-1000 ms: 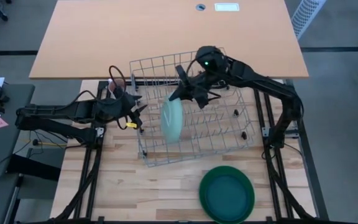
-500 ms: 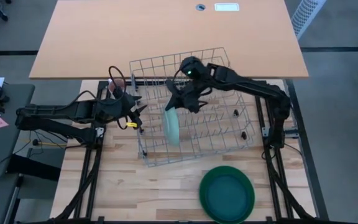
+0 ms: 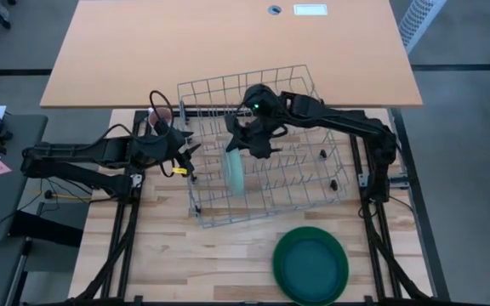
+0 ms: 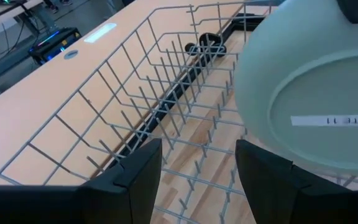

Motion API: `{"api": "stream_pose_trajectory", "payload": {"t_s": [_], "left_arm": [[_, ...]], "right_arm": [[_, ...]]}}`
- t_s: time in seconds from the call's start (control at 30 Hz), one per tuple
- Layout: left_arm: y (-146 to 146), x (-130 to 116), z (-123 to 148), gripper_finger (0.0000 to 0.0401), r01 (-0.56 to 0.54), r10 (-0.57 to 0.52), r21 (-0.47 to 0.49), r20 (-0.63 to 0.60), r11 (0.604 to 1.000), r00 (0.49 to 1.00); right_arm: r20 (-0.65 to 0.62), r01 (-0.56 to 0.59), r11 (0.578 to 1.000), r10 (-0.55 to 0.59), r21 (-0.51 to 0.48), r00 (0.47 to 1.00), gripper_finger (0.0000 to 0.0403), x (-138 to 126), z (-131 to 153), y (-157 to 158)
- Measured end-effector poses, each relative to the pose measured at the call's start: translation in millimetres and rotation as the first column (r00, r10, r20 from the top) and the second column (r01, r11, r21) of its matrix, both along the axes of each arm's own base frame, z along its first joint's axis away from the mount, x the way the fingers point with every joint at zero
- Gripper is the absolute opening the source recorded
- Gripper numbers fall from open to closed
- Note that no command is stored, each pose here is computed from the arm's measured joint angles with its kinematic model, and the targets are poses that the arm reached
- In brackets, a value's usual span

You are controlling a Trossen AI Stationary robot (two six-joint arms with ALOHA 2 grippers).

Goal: Sort dishes
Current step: Put the light green plate in the dish rack

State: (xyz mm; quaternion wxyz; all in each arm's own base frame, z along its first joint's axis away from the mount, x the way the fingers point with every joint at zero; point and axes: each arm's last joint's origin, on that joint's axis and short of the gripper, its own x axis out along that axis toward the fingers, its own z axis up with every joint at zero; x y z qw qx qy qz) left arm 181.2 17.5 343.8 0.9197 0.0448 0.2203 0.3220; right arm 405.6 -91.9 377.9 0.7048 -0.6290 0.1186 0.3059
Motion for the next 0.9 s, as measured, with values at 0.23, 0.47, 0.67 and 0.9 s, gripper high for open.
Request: {"api": "stream_pose_trajectory", "payload": {"t_s": [0.23,0.47,0.67,0.9], "left_arm": [[0,0,0,0.0199,0.000,0.000,0.000,0.000,1.000,1.000],[0,0,0,0.0199,0.000,0.000,0.000,0.000,1.000,1.000],[0,0,0,0.0199,0.000,0.000,0.001,0.000,1.000,1.000],[0,0,0,0.0199,0.000,0.000,0.001,0.000,1.000,1.000]], "right_arm": [[-0.041,0.021,1.000,-0.021,-0.017,0.999,0.0007,0,-5,-1],[-0.076,0.028,1.000,-0.028,0.000,0.997,0.0007,-2,-8,0],[-0.117,0.041,0.999,-0.037,0.035,0.992,0.0007,0,-22,0],[-0.131,0.045,0.997,-0.036,0.064,0.991,0.0007,2,-34,2]]}}
